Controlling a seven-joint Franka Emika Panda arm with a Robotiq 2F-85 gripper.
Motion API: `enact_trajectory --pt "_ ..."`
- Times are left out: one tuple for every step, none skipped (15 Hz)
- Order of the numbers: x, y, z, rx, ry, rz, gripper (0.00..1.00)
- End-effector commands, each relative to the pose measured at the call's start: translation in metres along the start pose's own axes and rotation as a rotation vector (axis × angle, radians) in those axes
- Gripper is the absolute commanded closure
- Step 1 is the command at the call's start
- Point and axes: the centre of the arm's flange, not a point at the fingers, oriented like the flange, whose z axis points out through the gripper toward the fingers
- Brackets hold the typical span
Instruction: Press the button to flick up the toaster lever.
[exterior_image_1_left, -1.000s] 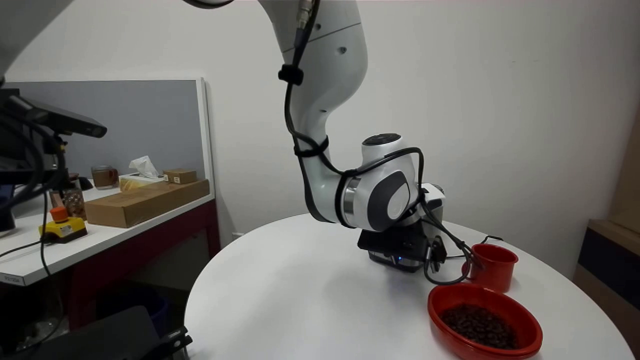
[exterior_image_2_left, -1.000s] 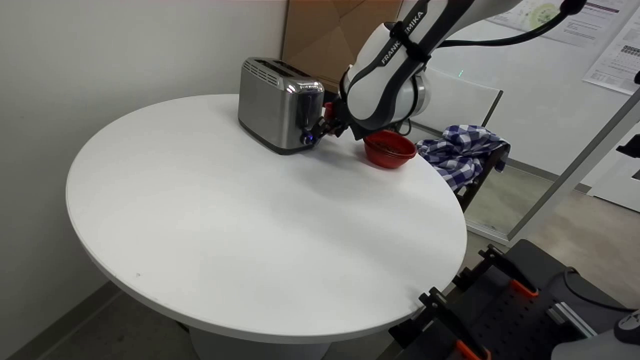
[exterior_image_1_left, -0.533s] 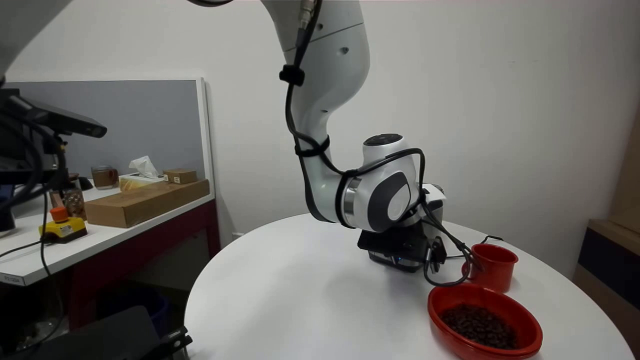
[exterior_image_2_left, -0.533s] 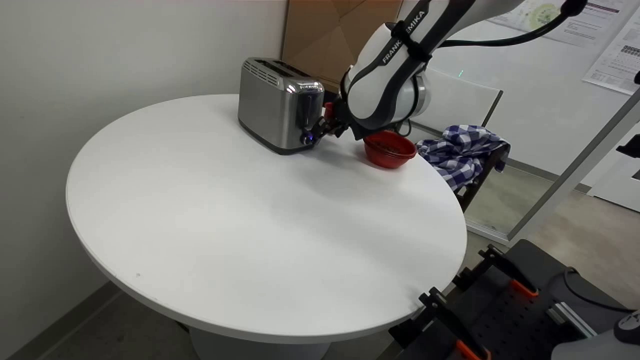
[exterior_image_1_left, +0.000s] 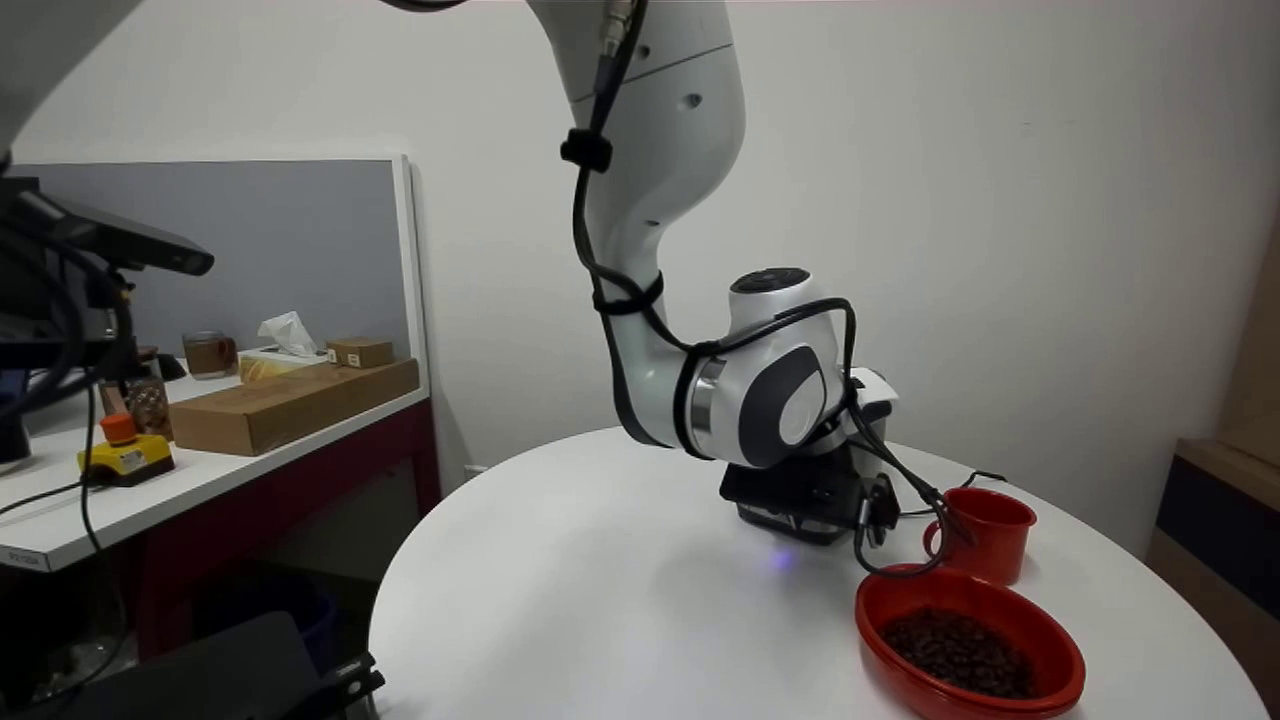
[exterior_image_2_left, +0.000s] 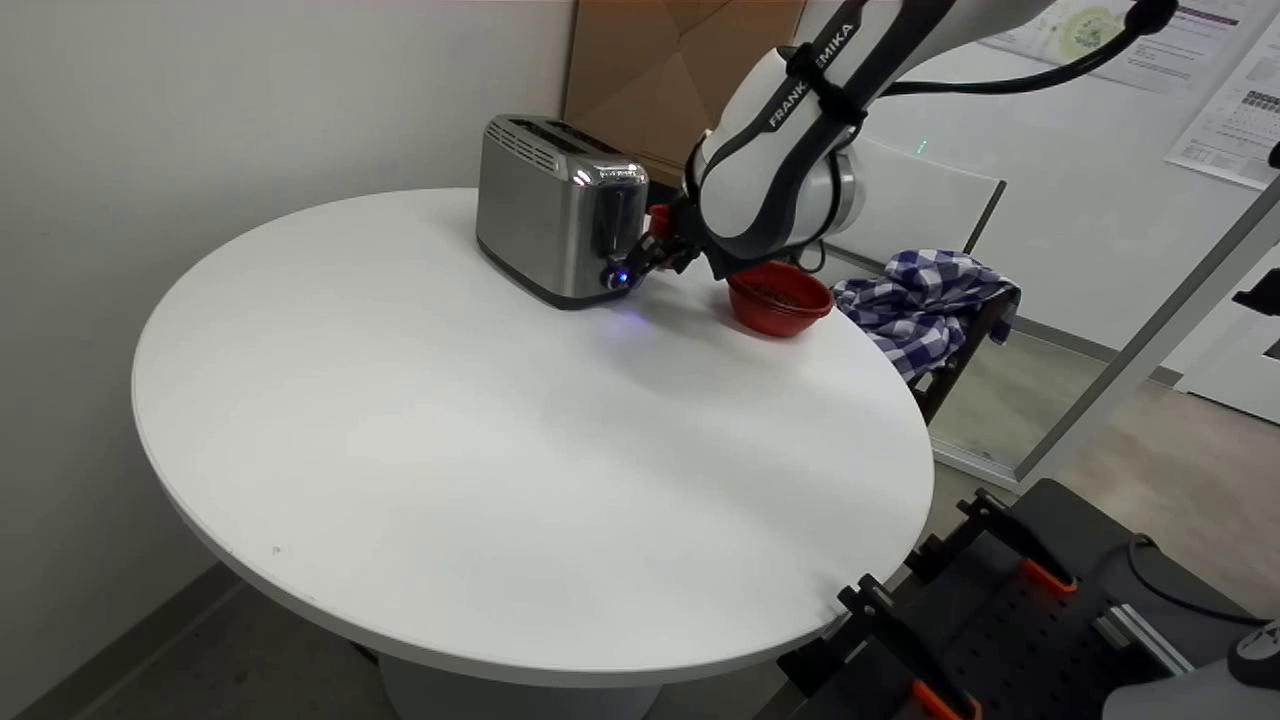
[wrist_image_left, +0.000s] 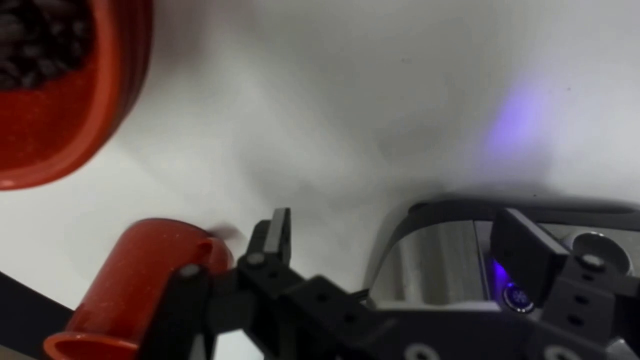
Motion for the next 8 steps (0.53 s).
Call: enact_trajectory --pt "-0.0048 0.0014 0.0014 0.014 0.034 0.000 0.00" --pt "-0.0059 0.0007 0.0018 0.016 0.033 -0.001 0.00" --pt "-0.0066 0.0001 0.0021 0.018 0.029 0.000 0.00" --pt "-0.0070 -0.0004 0.0025 0.020 0.029 0.001 0.00" --pt "-0.0070 -0.0005 0.0028 0.022 0.036 0.006 0.00" --pt "-0.0067 -0.0004 0.0025 0.023 0.051 0.010 0.00" --pt "-0.0064 -0.0003 0.0018 0.025 0.061 0.011 0.00" --pt "-0.0074 0.0001 0.0012 0.026 0.077 0.013 0.00"
